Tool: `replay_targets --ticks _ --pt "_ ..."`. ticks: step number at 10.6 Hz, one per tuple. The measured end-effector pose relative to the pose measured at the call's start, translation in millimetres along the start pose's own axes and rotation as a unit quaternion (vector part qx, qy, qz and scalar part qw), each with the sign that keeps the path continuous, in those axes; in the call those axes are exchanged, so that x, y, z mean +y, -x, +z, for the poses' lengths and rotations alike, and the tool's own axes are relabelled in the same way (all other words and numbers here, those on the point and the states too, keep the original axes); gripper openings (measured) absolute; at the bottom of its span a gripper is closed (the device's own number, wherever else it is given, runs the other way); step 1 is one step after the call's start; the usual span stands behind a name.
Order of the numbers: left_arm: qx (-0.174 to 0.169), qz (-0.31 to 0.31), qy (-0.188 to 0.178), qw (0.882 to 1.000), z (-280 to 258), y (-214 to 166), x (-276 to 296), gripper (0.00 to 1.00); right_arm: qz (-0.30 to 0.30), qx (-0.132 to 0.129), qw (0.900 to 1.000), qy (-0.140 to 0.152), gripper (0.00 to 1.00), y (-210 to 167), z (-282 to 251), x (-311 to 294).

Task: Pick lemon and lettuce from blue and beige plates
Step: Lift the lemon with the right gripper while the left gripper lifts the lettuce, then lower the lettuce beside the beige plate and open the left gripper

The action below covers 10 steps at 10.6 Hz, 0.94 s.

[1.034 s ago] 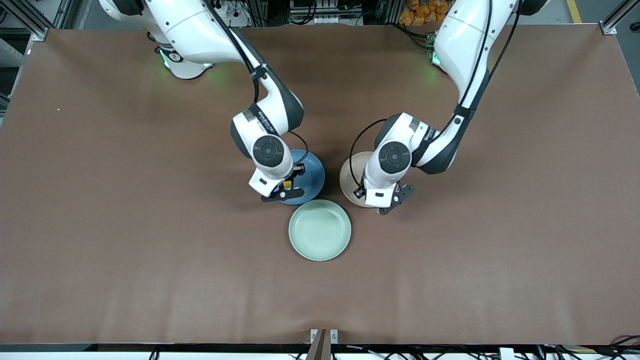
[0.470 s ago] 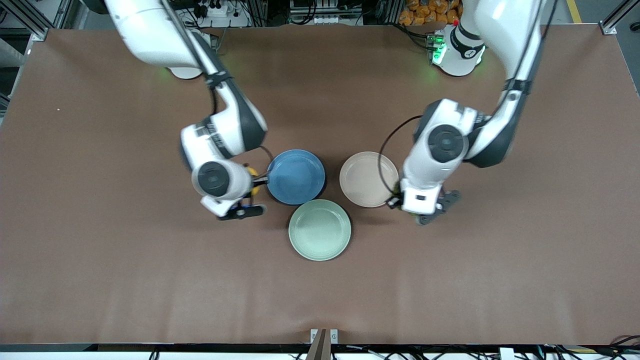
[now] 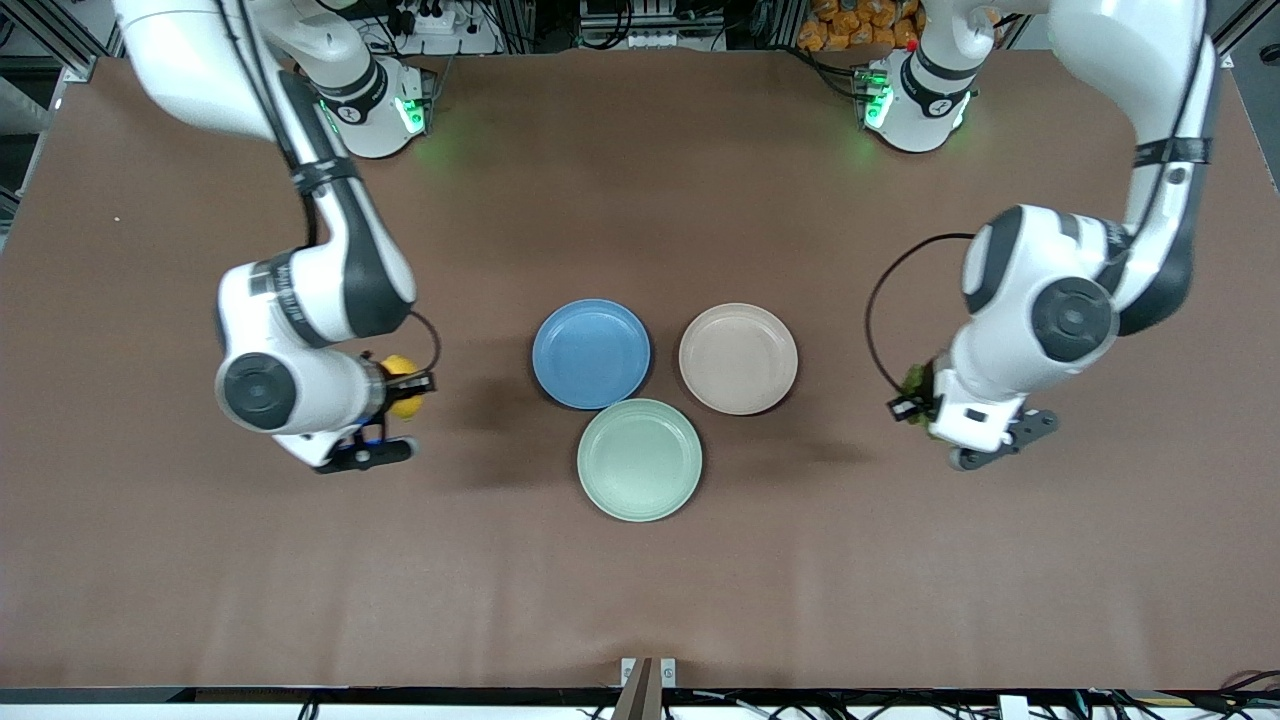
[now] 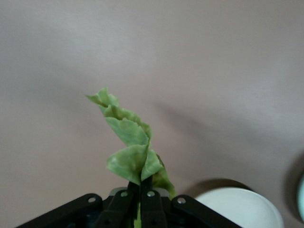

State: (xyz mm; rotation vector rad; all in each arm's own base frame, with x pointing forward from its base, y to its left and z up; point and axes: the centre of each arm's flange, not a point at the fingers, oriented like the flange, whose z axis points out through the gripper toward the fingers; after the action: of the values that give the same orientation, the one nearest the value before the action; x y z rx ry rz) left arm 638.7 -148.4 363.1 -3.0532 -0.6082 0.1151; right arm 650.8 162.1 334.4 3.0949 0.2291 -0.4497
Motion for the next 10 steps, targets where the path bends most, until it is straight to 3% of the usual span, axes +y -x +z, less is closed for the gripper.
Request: replay_targets --ticks 2,7,10 --pt "-0.023 0.009 -0.011 1.000 28.9 -17.6 -28.8 0.04 0.006 0.002 1.000 0.017 0.61 -2.0 -2.3 35.4" --pt "-0.073 0.010 -0.036 0.997 99.4 -20.6 -35.8 0.04 -0.007 0.005 1.000 0.009 0.61 1.4 -3.6 134.4" --pt "-0.087 0.012 -0.037 0.995 120.4 -34.7 -58.9 0.19 0.006 0.038 0.999 0.006 0.61 22.3 19.4 158.2"
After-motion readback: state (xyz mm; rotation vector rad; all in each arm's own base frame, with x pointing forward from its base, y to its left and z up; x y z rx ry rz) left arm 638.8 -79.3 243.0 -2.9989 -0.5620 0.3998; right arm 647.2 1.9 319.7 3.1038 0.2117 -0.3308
